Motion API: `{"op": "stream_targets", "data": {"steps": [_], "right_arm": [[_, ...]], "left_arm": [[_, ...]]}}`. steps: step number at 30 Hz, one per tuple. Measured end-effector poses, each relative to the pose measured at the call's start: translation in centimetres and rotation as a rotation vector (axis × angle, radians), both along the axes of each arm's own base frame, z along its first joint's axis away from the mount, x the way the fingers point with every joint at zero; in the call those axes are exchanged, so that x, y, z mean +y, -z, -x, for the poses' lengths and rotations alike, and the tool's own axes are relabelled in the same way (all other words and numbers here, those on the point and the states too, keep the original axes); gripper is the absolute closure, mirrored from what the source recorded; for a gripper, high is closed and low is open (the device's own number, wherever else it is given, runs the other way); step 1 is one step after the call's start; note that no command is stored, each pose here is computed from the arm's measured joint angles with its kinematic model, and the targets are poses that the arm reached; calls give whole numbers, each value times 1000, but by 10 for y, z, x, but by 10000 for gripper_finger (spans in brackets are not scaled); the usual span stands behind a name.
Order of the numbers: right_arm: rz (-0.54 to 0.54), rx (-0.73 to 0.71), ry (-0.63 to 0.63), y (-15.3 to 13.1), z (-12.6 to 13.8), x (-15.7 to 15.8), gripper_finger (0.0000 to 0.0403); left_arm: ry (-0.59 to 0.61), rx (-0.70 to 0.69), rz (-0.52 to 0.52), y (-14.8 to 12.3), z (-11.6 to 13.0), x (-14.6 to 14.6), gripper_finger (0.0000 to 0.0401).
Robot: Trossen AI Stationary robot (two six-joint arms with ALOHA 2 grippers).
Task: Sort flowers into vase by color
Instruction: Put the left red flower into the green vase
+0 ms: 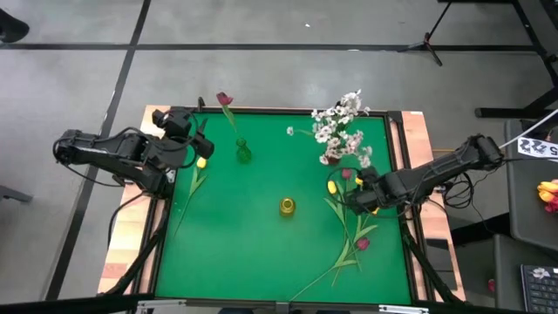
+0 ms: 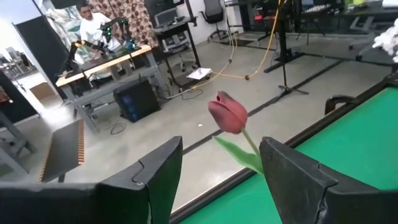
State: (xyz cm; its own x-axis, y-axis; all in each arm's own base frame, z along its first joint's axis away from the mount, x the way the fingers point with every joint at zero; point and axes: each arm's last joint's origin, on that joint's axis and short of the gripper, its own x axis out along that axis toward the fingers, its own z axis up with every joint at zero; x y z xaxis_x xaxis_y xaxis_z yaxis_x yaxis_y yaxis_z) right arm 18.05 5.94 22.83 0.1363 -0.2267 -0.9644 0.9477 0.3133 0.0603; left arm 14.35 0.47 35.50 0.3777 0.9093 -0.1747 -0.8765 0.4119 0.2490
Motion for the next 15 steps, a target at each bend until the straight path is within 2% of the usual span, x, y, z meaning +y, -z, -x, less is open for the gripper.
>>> {"op": "stream_targets", "data": {"steps": [6, 9, 15], "right_arm": [[-26, -93, 48, 40, 1, -6, 214], [19, -153, 87, 52, 0, -10, 214], [31, -206, 104, 68, -1, -13, 214]], "left_arm": [[-3, 2, 3, 1, 0, 0, 187], [-3, 2, 3, 1, 0, 0, 187], [-3, 3, 2, 1, 0, 0, 187]]}}
